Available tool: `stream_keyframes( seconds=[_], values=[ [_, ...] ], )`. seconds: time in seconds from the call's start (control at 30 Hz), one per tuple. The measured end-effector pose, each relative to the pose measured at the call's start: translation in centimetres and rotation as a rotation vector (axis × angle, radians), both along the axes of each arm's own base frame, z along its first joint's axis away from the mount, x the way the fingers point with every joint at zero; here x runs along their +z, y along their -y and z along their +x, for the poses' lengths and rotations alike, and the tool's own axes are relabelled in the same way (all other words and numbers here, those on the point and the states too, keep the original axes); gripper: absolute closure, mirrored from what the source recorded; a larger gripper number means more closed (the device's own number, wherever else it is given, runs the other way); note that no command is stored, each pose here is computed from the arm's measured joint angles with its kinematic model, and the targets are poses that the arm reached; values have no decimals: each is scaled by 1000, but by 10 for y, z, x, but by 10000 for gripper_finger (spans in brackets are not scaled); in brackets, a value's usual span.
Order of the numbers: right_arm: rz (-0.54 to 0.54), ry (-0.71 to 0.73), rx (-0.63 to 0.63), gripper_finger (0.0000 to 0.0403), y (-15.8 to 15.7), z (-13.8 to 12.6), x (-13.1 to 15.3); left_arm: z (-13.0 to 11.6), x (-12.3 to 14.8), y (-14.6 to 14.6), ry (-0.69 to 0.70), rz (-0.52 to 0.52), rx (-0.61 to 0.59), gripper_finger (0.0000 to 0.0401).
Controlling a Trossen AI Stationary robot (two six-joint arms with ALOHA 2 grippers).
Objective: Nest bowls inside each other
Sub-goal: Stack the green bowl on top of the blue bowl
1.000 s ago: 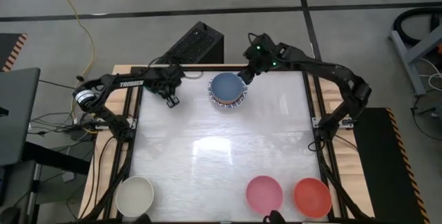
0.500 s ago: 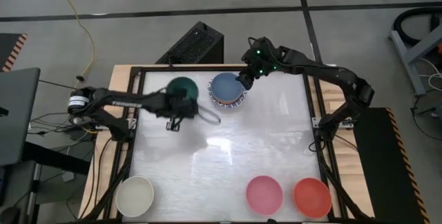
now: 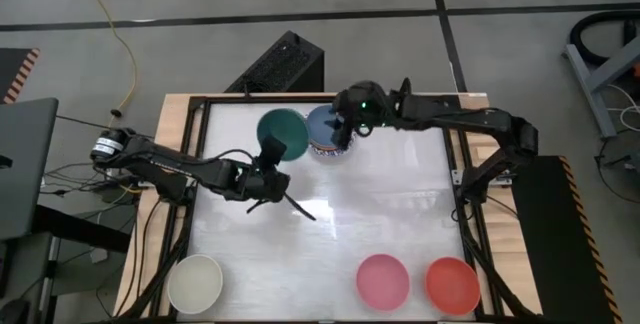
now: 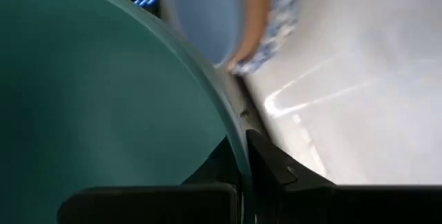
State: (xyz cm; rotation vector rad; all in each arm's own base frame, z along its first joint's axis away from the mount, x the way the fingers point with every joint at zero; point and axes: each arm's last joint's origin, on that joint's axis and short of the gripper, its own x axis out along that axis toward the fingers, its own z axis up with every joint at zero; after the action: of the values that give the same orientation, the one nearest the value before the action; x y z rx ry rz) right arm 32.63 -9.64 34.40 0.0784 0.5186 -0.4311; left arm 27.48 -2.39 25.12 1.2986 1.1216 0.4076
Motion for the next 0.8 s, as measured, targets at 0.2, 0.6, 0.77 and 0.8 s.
stream_keyframes(
  seconds=[0.2, 0.6, 0.77, 0.8],
  values=[
    [-298, 71, -208, 223, -35, 10, 18, 3, 7, -14, 17, 162, 119, 401],
    [-481, 300, -100, 235, -77, 20, 49, 10, 18, -24, 42, 273, 198, 401],
    [-447, 309, -112, 235, -72, 20, 47, 17, 28, -23, 58, 295, 160, 401],
    [-441, 313, -114, 235, -72, 20, 47, 19, 30, -23, 65, 292, 145, 401]
  ],
)
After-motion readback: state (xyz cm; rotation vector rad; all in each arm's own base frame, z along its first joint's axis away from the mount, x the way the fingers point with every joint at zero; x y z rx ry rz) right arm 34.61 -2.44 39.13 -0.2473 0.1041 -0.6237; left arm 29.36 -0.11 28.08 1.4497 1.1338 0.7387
